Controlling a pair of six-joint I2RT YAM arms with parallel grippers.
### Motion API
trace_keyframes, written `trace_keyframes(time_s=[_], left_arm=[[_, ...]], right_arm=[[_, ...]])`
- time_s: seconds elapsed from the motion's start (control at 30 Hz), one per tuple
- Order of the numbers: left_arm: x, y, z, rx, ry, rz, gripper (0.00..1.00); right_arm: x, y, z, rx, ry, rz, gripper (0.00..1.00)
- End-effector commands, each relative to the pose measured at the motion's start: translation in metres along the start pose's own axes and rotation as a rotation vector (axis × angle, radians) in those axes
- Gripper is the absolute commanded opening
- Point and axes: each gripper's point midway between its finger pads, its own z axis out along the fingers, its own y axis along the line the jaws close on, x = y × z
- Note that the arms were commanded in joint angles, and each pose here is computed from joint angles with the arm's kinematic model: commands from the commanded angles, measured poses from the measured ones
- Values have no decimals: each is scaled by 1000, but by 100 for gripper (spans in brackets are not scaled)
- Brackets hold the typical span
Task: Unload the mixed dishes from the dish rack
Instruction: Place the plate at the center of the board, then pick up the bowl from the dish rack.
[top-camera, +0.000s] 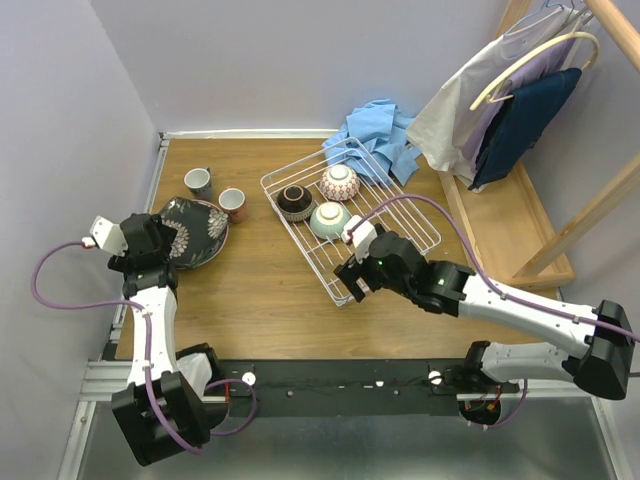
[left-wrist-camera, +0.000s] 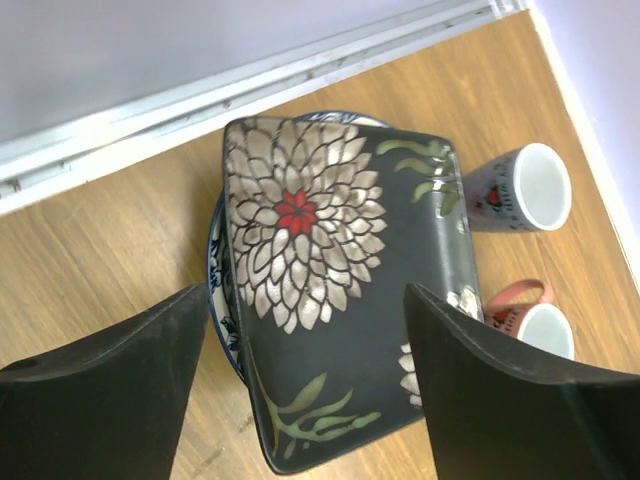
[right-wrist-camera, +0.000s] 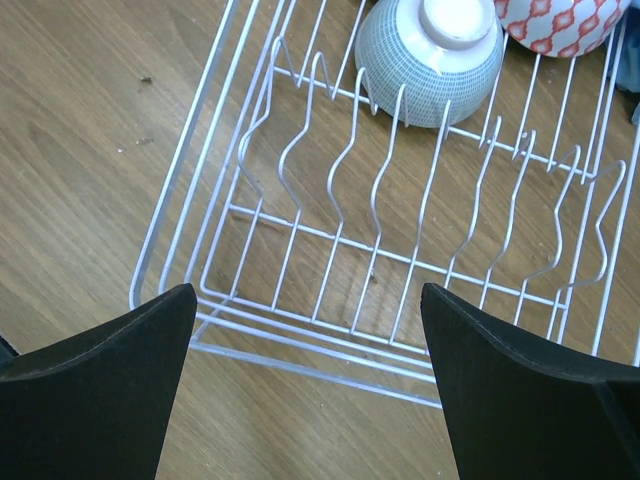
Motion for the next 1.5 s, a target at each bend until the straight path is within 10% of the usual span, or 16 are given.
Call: trace_keyframes(time_s=[0.0,0.5,1.47], left_arm=[[-21,-12,-20,60,-15,122,90],[16,-45,-95,353,166,481,95],[71,-65,-174,701,360,471,98]], right_arm=[[-15,-12,5,37,17,76,100],[-46,-90,55,16,60,486,100],[2,-109,199,-203,299,938,96]])
